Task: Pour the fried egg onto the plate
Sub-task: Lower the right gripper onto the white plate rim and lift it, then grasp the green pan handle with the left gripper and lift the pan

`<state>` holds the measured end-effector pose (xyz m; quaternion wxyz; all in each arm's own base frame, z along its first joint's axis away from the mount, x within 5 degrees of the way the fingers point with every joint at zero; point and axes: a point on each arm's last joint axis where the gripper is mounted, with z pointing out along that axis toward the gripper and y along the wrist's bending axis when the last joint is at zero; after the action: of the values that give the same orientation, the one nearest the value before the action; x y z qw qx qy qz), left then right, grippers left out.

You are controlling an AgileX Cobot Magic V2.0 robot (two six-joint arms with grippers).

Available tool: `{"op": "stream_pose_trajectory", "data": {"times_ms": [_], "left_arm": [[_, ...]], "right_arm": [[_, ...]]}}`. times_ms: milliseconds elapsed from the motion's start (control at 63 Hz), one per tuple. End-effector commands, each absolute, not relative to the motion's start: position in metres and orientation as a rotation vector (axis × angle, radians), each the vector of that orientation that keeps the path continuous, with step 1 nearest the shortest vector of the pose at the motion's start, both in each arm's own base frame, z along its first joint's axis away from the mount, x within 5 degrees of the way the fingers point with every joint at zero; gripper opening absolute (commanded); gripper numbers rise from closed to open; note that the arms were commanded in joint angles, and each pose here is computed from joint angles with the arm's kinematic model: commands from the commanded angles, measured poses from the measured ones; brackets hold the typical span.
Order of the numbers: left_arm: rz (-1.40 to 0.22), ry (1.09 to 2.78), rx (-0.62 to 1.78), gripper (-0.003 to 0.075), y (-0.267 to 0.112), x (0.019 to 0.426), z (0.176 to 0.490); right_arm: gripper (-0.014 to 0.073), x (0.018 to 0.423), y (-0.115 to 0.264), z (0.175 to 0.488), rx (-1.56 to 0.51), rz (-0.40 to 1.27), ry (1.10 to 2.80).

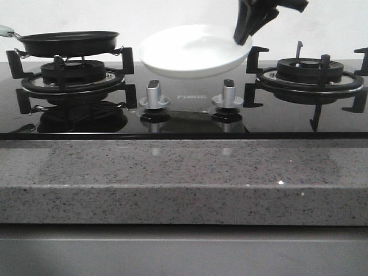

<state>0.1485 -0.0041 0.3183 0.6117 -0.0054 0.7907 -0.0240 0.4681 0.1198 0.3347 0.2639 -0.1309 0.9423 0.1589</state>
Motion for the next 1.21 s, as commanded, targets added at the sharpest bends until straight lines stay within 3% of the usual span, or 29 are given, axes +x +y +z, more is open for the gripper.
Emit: {"op": "stream_pose_trajectory", "data": {"times_ms": [0,365,715,810,985,1191], "left_arm": [[-0.057,1.705,-0.022,0.0441,-0.003,0.150,0.338],[-0.057,1.705,-0.022,0.0441,-0.003,0.150,0.338],[-0.072,1.705,-0.035,0.0441,-0.004,0.150,0.338],[-0.160,1.711,-0.114,0.0441,-0.005,0.150,0.338],[-0.462,1.707,-0.390,0.0442,-0.009,0.162,0.342],[-0.565,1.704,-0.533,0.0468,-0.007,0.204,0.361]], "right_arm": [[-0.0104,0.442,0.115,0.379,-0.366,0.529,2.518],[-0.0108,0.401,0.126,0.375,-0.506,0.563,2.549],[-0.0108,0.373,0.126,0.361,-0.445,0.562,2.520],[-0.0108,0.372,0.126,0.359,-0.454,0.565,2.540],[-0.0108,0.374,0.126,0.355,-0.454,0.566,2.550],[-0.0108,0.374,0.126,0.355,-0.454,0.566,2.550]]}}
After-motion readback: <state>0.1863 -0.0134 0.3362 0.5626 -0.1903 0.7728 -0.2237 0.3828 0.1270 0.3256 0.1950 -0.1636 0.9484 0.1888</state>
